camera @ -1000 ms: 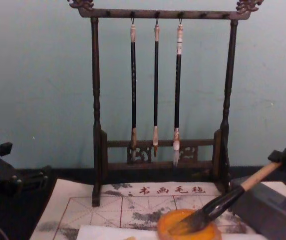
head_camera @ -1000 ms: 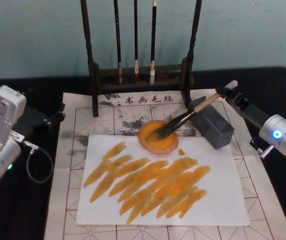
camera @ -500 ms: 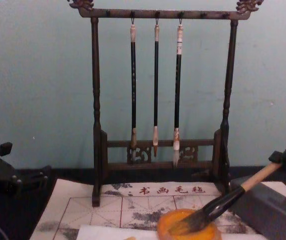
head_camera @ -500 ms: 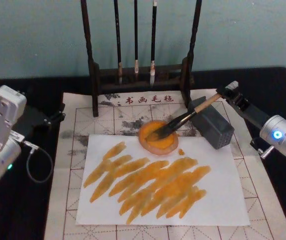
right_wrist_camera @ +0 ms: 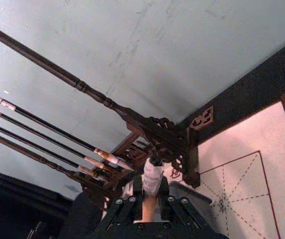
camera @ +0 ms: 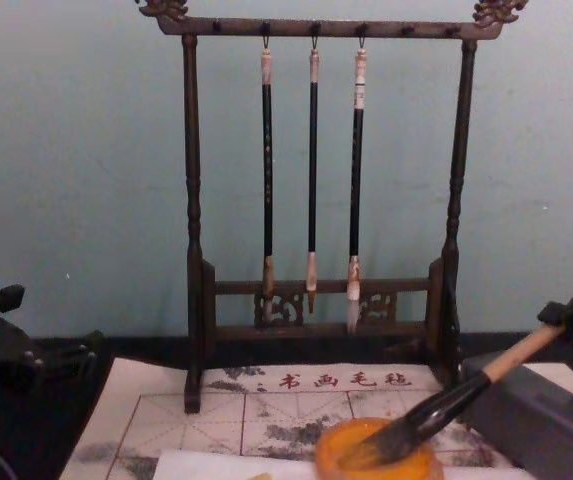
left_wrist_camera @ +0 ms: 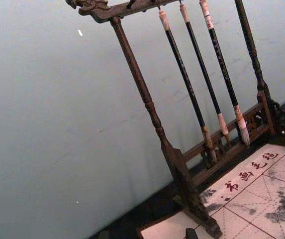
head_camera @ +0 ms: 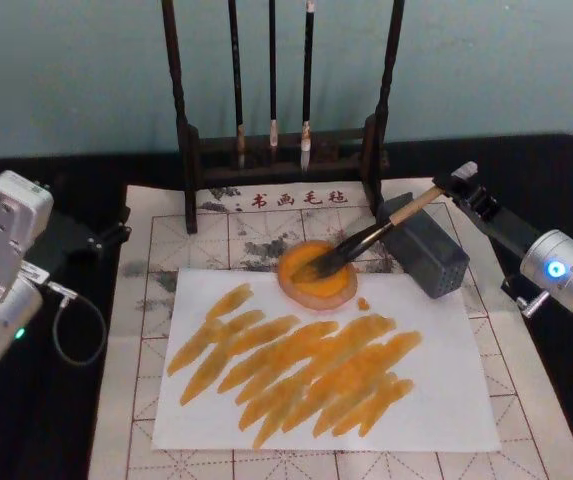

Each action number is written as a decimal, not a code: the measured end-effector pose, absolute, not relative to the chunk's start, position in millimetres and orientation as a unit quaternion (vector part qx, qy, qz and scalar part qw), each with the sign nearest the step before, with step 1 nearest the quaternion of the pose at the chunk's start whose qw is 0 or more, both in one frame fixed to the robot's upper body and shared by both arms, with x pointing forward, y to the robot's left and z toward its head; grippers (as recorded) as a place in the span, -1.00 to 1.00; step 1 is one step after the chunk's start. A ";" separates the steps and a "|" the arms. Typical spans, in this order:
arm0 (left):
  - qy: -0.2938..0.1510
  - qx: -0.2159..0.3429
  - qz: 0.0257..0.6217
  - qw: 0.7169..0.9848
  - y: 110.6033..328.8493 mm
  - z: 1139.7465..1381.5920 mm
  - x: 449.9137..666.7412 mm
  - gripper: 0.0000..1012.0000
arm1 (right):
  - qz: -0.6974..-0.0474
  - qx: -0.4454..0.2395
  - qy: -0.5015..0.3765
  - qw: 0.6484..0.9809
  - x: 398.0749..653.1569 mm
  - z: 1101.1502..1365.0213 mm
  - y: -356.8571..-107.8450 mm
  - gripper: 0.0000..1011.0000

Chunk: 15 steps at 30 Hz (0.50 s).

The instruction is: Pick up the brush from the inkstone, write on the paper, then place the brush back to its original position.

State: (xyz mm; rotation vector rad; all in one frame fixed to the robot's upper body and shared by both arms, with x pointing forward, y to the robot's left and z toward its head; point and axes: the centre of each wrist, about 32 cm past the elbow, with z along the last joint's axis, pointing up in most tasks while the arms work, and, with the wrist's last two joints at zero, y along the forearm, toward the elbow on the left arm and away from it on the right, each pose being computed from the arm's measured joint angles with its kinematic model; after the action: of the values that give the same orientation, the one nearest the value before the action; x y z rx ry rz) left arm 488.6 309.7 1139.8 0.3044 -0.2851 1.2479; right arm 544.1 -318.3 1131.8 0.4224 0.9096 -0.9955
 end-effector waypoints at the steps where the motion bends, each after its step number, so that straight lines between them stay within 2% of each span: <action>1: -0.132 0.141 0.580 0.791 309.7 1139.8 488.6 0.98 | -0.457 0.194 0.418 0.761 544.1 1131.8 -318.2 -0.61; 9: -0.132 0.141 0.580 0.791 309.7 1139.8 488.6 0.98 | -0.457 0.194 0.418 0.761 544.1 1131.8 -318.2 -0.15; 10: -0.132 0.142 0.580 0.791 309.7 1139.8 488.6 0.98 | -0.457 0.194 0.418 0.761 544.1 1131.8 -318.2 -0.03; 13: -0.132 0.141 0.580 0.791 309.7 1139.8 488.6 0.98 | -0.457 0.194 0.418 0.761 544.1 1131.8 -318.2 0.08; 14: -0.132 0.141 0.580 0.791 309.7 1139.8 488.6 0.98 | -0.457 0.194 0.418 0.761 544.1 1131.8 -318.2 0.21; 15: -0.132 0.141 0.580 0.791 309.7 1139.8 488.6 0.98 | -0.457 0.194 0.417 0.761 544.1 1131.8 -318.2 0.24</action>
State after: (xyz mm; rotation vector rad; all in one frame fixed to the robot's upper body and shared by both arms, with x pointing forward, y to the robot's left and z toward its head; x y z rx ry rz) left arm 488.6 309.7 1139.8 0.3045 -0.2850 1.2479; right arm 544.1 -318.2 1131.8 0.4224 0.9086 -0.9953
